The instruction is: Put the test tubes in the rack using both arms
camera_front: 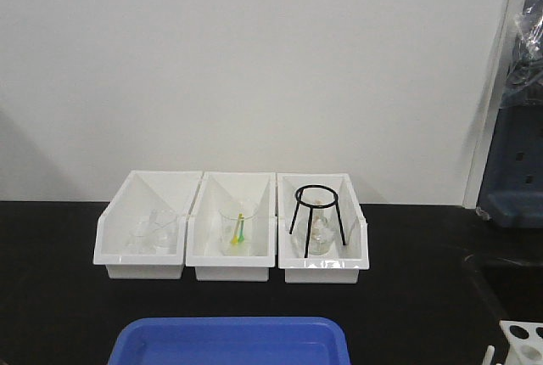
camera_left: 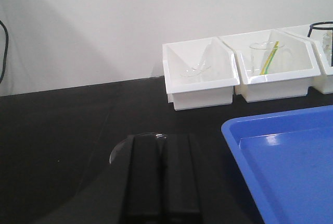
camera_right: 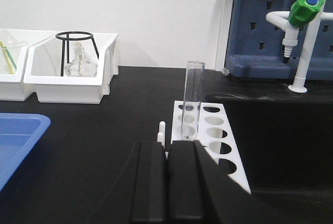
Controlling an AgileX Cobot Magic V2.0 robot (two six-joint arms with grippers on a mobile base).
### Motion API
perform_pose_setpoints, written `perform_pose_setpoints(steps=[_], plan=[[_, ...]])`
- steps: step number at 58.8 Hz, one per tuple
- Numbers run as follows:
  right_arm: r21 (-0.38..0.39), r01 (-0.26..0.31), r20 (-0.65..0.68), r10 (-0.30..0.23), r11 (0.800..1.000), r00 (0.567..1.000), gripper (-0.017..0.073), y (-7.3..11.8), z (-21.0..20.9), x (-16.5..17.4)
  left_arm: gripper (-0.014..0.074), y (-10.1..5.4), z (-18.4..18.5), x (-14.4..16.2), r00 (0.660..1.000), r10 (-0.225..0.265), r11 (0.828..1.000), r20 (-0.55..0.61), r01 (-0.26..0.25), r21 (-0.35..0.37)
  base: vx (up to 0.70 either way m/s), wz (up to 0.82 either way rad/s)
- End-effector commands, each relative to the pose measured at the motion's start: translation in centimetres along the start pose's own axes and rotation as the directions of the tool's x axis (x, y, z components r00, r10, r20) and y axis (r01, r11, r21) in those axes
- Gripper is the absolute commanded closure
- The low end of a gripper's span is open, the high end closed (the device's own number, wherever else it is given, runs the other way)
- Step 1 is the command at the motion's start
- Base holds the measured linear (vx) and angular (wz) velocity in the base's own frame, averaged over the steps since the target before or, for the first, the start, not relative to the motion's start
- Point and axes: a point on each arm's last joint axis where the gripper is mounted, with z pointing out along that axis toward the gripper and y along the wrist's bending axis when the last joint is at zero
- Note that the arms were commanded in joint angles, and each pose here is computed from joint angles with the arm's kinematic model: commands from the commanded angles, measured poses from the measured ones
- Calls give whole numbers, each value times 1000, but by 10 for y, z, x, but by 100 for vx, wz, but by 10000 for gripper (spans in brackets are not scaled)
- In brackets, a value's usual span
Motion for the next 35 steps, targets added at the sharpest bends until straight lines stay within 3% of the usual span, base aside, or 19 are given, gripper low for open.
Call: perform_pose_setpoints(steps=[1, 35], plan=[[0, 17, 74, -17, 1000, 997, 571, 0, 0, -3, 599, 1, -1, -16, 996, -16, 1000, 91, 17, -7, 0, 0], [0, 17, 75, -17, 1000, 997, 571, 0, 0, -3, 599, 1, -1, -16, 996, -16, 1000, 91, 17, -7, 0, 0]])
